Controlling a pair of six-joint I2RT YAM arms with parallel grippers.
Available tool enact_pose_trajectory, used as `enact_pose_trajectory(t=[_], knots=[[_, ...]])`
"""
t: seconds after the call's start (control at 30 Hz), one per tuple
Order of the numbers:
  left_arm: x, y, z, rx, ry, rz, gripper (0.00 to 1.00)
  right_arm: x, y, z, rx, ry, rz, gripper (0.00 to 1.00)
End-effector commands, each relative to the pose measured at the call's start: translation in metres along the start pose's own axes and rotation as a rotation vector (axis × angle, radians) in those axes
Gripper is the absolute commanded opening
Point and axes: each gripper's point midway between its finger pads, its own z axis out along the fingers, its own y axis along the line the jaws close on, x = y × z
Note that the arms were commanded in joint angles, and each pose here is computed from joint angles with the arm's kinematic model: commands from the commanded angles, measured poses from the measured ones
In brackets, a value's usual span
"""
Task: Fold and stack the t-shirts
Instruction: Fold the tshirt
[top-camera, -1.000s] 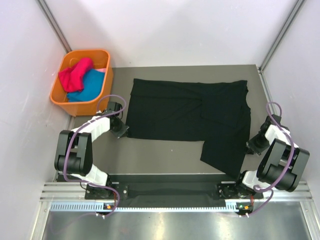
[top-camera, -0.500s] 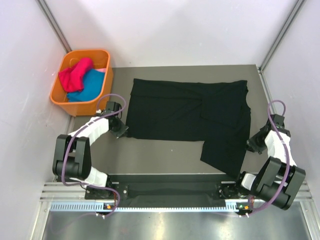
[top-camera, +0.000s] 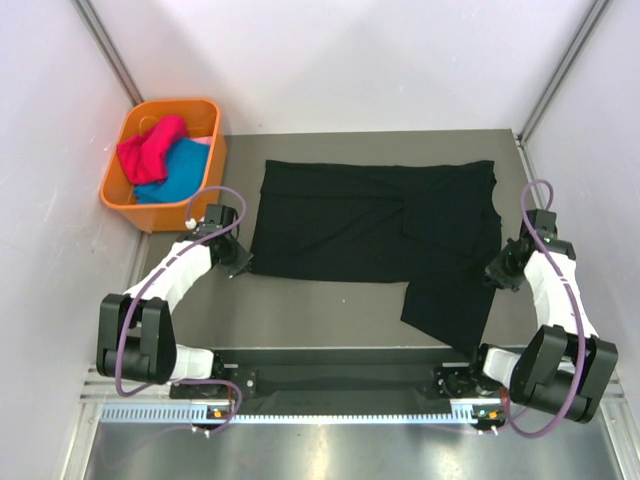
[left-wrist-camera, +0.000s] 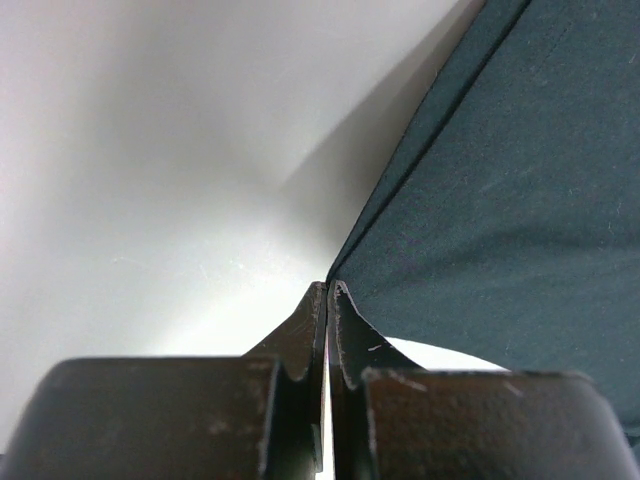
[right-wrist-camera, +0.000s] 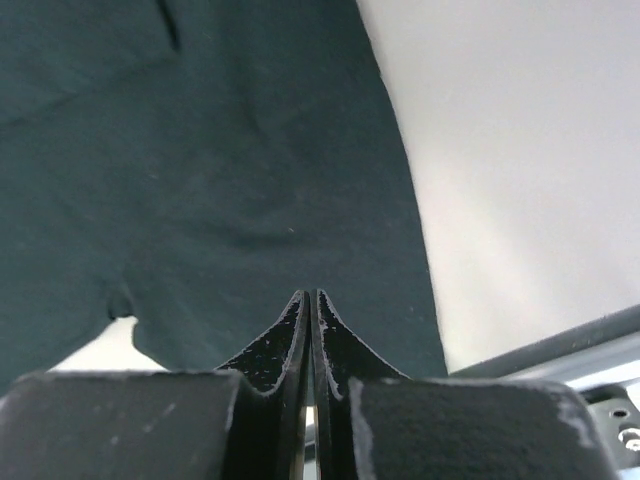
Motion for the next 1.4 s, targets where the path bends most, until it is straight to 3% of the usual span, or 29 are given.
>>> enact_pose_trajectory(t=[0.0, 0.17, 0.3, 0.33, 0.43, 0.53, 0.9, 1.13, 1.37], knots=[[-0.004, 0.003, -0.006, -0.016, -0.015, 0.005, 0.0, -0.017, 0.004, -0.01, 0.006, -0.059, -0.034, 0.0], [-0.007, -0.004, -0.003, 0.006, -0.022, 0.004, 0.0, -0.008, -0.005, 0.01, 0.028, 0.017, 0.002, 0.03], [-0.01, -0.007, 0.001, 0.014, -0.029, 0.028, 0.0, 0.008, -0.017, 0.025, 0.054, 0.114, -0.007, 0.24], [-0.01, -0.006, 0.002, 0.012, -0.029, 0.037, 0.0, 0.013, -0.019, 0.027, 0.063, 0.133, -0.001, 0.38], [-0.009, -0.006, 0.008, 0.016, -0.031, 0.049, 0.0, 0.02, -0.026, 0.035, 0.1, 0.165, 0.023, 0.59], [-0.006, -0.005, 0.015, 0.016, -0.014, 0.056, 0.0, 0.023, -0.029, 0.042, 0.12, 0.19, 0.031, 0.62], [-0.013, -0.016, 0.021, 0.019, -0.002, 0.072, 0.0, 0.035, -0.045, 0.072, 0.205, 0.225, 0.072, 0.57], [-0.02, -0.015, 0.019, -0.002, -0.021, 0.082, 0.0, 0.036, -0.047, 0.07, 0.219, 0.212, 0.083, 0.28], [-0.018, -0.016, 0.022, -0.001, -0.009, 0.07, 0.0, 0.035, -0.044, 0.069, 0.2, 0.215, 0.073, 0.17]])
